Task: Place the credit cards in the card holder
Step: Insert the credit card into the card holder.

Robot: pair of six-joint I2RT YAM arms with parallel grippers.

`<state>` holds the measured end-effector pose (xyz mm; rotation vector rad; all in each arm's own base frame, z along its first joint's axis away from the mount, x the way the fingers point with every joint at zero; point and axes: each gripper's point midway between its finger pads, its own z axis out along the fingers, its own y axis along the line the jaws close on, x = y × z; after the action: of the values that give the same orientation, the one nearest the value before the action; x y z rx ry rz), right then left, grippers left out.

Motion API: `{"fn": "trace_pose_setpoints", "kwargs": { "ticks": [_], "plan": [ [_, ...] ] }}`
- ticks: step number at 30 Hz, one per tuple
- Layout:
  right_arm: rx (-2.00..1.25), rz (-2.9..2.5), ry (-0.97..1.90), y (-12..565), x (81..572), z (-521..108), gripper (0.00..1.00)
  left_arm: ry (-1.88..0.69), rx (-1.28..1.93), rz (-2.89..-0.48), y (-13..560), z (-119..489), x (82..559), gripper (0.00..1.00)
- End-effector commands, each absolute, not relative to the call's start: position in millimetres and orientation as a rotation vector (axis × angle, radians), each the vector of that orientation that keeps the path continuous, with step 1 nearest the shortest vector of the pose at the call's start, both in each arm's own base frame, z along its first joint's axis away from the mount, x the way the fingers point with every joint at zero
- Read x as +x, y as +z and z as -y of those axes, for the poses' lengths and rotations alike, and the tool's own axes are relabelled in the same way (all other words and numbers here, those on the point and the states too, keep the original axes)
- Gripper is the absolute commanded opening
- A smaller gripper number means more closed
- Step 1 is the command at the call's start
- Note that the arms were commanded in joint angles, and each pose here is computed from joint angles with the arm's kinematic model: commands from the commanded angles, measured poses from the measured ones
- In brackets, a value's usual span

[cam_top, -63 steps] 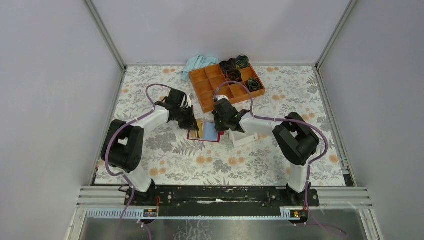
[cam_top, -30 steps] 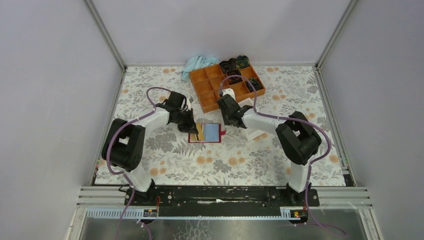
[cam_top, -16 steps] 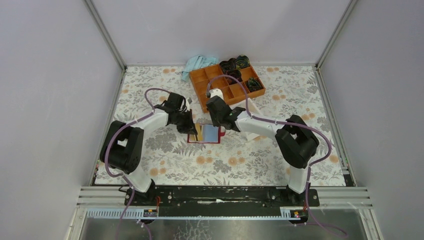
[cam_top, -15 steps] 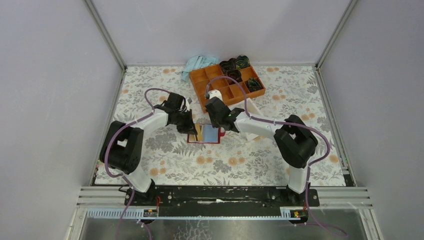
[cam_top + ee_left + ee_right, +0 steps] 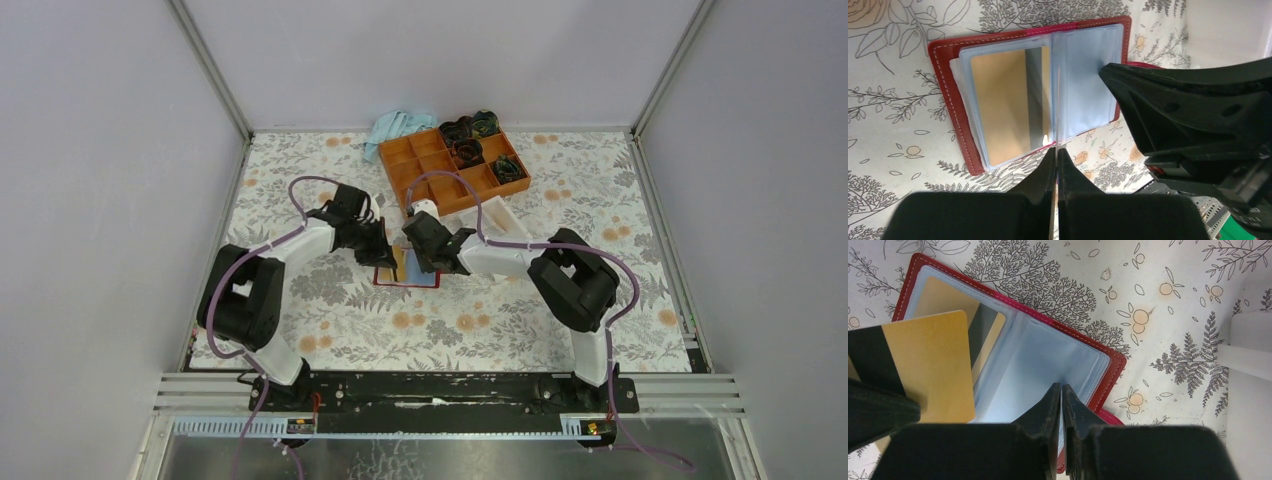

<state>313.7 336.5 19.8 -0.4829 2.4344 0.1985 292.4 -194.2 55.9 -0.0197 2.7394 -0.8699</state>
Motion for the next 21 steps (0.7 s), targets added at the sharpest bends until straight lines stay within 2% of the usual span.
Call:
{"fn": "trace_pose_setpoints", "kwargs": {
  "ticks": [1,8,21],
  "plan": [
    [-0.459,-2.456,0.188,7.6,311.6,-333.8,0.12,-0.953,0.016,-2.667,74.9,200.7,293.6,0.0],
    [-0.486,-2.46,0.159,-1.6,314.8,-329.0,0.12,-1.007,0.011,-2.642,82.2,203.9,293.2,0.0],
    [-0.477,-2.468,0.132,-2.2,317.4,-307.9,0.12,-1.048,0.062,-2.696,60.9,199.6,301.1,0.0]
  ]
}}
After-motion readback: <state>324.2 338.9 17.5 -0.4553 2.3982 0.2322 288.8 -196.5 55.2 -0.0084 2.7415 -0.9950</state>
